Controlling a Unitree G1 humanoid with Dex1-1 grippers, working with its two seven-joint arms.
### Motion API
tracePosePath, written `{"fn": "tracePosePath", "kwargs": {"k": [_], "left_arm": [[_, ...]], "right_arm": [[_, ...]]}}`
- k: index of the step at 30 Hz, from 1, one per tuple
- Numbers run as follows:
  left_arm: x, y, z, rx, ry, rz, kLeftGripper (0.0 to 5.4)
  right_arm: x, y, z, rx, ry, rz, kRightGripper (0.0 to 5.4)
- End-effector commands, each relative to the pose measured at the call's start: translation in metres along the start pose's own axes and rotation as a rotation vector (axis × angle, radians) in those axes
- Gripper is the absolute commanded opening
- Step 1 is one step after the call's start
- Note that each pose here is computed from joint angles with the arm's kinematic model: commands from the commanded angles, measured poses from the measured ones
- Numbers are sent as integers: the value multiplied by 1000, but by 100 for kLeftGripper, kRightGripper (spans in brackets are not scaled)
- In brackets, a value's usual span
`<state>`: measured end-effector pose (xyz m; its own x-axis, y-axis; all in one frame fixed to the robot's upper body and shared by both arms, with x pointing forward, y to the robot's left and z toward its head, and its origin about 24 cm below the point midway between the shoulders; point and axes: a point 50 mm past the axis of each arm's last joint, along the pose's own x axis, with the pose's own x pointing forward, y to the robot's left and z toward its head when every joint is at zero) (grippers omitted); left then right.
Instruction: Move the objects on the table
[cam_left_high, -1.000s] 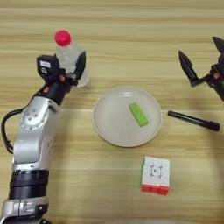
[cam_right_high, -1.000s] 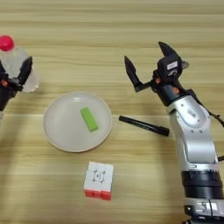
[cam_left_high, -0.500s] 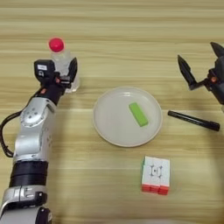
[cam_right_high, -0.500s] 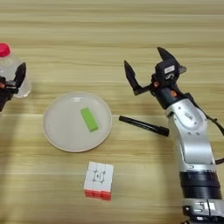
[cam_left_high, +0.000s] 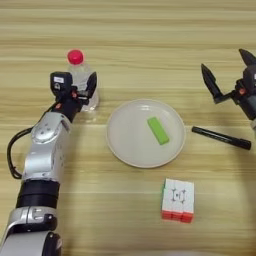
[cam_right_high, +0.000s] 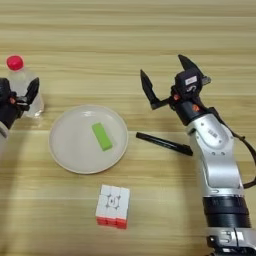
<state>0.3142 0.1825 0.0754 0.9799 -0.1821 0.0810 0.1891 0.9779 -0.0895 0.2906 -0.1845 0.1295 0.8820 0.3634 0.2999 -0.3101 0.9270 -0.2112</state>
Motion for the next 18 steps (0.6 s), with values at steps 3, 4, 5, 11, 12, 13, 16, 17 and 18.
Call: {"fn": "tracePosePath", "kwargs": {"k": [3, 4, 5, 11, 12, 13, 16, 17, 18], "left_arm": [[10, -13, 13, 23, -59, -65, 318], [10, -13, 12, 23, -56, -69, 318], [10, -15, 12, 22, -53, -74, 318], [10, -19, 10, 25, -42, -103, 318], [10, -20, 9, 27, -39, -107, 318], [10, -21, 9, 28, -36, -111, 318], [10, -22, 8, 31, -28, -119, 318], [10, -22, 7, 32, -25, -121, 318], [10, -22, 7, 33, -21, -124, 318]], "right_arm": [[0, 2, 1, -6, -4, 1, 540], [0, 2, 1, -6, -4, 1, 540], [0, 2, 1, -6, -4, 0, 540], [0, 3, 0, -5, -3, -2, 540], [0, 3, 0, -5, -3, -2, 540], [0, 3, 0, -5, -4, -2, 540], [0, 3, 0, -6, -4, -4, 540], [0, 3, 0, -6, -4, -4, 540], [0, 3, 0, -6, -4, -4, 540]]}}
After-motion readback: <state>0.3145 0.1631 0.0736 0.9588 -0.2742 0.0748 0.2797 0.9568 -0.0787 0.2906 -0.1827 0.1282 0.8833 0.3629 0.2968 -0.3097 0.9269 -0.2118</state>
